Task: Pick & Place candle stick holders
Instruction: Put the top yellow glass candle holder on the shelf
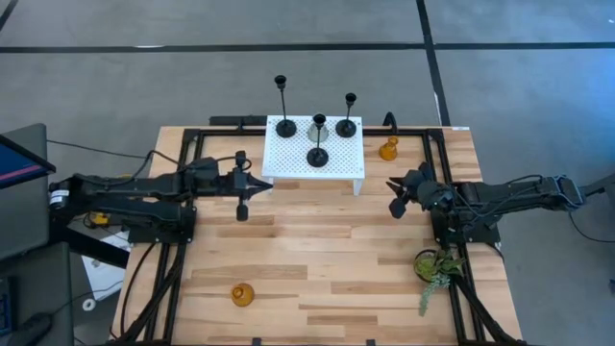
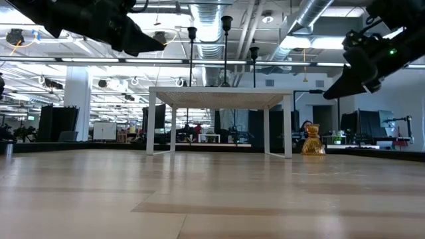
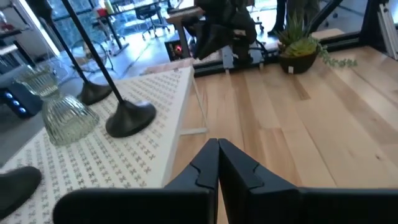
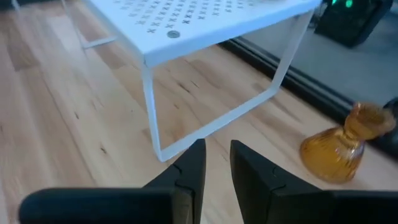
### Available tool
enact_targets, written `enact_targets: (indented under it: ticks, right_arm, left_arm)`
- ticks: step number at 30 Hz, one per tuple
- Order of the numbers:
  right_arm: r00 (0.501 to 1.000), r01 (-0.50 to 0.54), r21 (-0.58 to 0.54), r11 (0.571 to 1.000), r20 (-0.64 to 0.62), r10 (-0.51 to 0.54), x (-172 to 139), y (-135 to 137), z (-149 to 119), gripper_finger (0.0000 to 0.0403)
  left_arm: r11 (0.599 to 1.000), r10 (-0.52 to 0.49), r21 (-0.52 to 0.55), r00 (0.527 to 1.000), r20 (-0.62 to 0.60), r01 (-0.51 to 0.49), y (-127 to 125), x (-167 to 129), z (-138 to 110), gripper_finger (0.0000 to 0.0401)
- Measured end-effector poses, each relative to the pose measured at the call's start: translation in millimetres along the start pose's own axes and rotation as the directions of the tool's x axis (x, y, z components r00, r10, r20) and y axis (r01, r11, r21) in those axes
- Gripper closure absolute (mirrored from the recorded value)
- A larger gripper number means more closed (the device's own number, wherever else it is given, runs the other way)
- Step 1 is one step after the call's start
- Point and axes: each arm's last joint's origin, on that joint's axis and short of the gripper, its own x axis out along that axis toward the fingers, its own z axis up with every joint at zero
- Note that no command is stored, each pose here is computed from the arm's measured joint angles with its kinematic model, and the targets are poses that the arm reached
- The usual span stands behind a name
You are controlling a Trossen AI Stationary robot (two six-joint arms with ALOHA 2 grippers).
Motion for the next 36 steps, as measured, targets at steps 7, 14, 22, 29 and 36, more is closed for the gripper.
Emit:
enact_targets:
  ticks: [7, 14, 22, 29, 36]
  right_arm:
    - [0.993, 0.117, 0.177, 0.977, -0.027, -0.114, 0.0, -5.6, -5.7, 0.0337]
    - [0.976, 0.208, 0.229, 0.951, -0.107, -0.188, 7.7, -9.0, -12.6, 0.0336]
    - [0.954, 0.276, 0.202, 0.940, -0.174, -0.243, 26.8, -5.8, -15.9, 0.0264]
    - [0.899, 0.437, 0.247, 0.865, -0.159, -0.409, 51.8, -14.4, -13.1, 0.0122]
    - [0.858, 0.514, 0.334, 0.791, -0.189, -0.478, 78.1, -34.3, -10.3, 0.0040]
  left_arm:
    - [1.000, 0.014, 0.003, 1.000, 0.001, -0.014, 2.1, -2.0, 0.3, 0.0395]
    - [0.985, 0.171, 0.041, 0.983, -0.061, -0.169, 14.2, -3.3, -6.1, 0.0392]
    - [0.975, 0.222, 0.039, 0.972, -0.080, -0.219, 22.0, -4.5, -8.9, 0.0395]
    - [0.978, 0.209, 0.030, 0.974, -0.084, -0.207, 21.2, -4.4, -9.4, 0.0395]
    - [0.979, 0.202, 0.029, 0.976, -0.085, -0.200, 20.8, -4.4, -9.6, 0.0392]
